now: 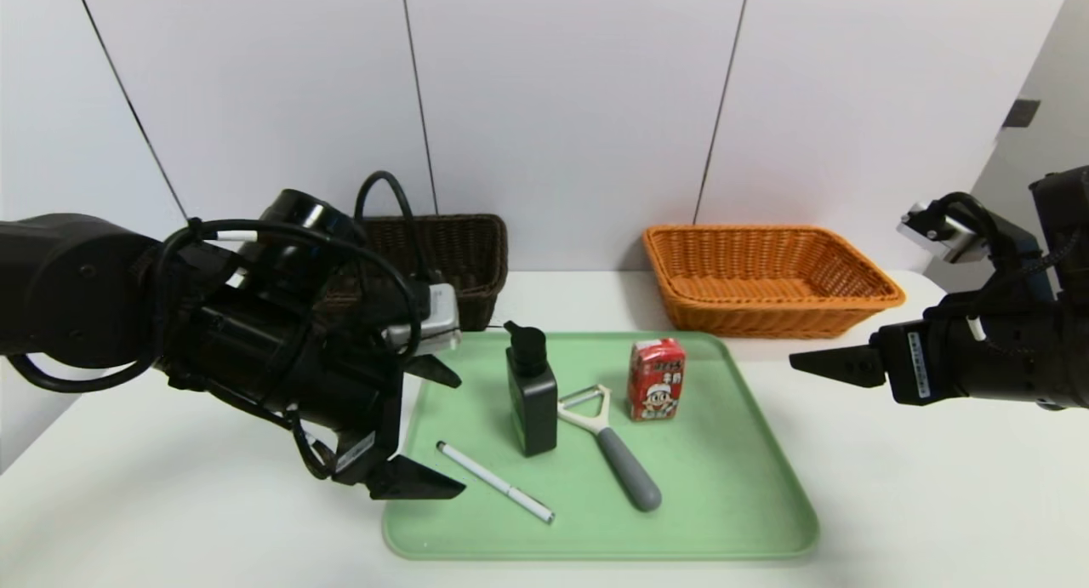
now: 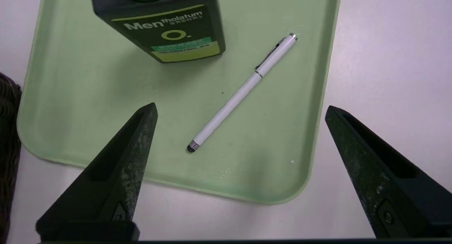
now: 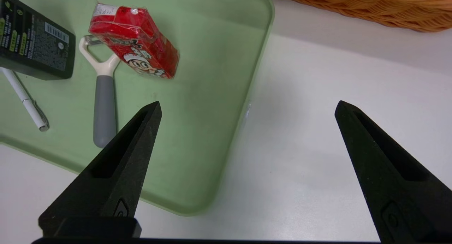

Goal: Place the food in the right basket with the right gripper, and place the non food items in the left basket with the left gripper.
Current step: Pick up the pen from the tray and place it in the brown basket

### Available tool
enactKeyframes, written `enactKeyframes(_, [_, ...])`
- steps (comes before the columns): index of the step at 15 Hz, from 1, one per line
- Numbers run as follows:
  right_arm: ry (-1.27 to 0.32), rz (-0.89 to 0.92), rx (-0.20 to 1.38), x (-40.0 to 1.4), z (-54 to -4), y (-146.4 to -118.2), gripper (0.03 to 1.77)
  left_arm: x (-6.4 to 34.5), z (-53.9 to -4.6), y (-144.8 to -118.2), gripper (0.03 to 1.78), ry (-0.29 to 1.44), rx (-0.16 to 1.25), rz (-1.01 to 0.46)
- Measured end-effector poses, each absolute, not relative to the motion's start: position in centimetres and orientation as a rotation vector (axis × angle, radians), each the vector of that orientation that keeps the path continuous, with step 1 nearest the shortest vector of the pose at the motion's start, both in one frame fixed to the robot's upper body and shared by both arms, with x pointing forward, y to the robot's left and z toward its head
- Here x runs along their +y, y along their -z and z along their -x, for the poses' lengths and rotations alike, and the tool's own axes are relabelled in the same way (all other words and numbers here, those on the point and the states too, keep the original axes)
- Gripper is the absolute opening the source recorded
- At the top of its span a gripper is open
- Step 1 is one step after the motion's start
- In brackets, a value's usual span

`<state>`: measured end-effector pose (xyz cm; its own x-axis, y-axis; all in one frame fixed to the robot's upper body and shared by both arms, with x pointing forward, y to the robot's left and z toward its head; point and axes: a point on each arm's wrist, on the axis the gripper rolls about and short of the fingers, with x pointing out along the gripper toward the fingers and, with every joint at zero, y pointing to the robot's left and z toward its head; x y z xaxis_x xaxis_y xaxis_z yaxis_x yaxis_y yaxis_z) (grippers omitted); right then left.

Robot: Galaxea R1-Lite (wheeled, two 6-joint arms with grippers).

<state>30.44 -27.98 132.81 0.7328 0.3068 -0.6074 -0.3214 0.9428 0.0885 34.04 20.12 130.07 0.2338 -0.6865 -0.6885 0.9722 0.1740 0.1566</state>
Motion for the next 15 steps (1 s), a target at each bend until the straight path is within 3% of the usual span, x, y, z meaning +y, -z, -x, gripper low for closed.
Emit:
enactKeyframes(9, [-0.378, 0.013, 0.620, -28.1, -29.6, -133.8, 1.69, 18.4, -34.9, -129.1, 1.69, 1.389, 0.531, -0.690])
enactKeyframes(15, [-0.514, -0.025, 0.578, -28.0, -28.2, -134.8, 1.69, 18.4, -34.9, -128.0, 1.69, 1.444, 0.576, -0.715])
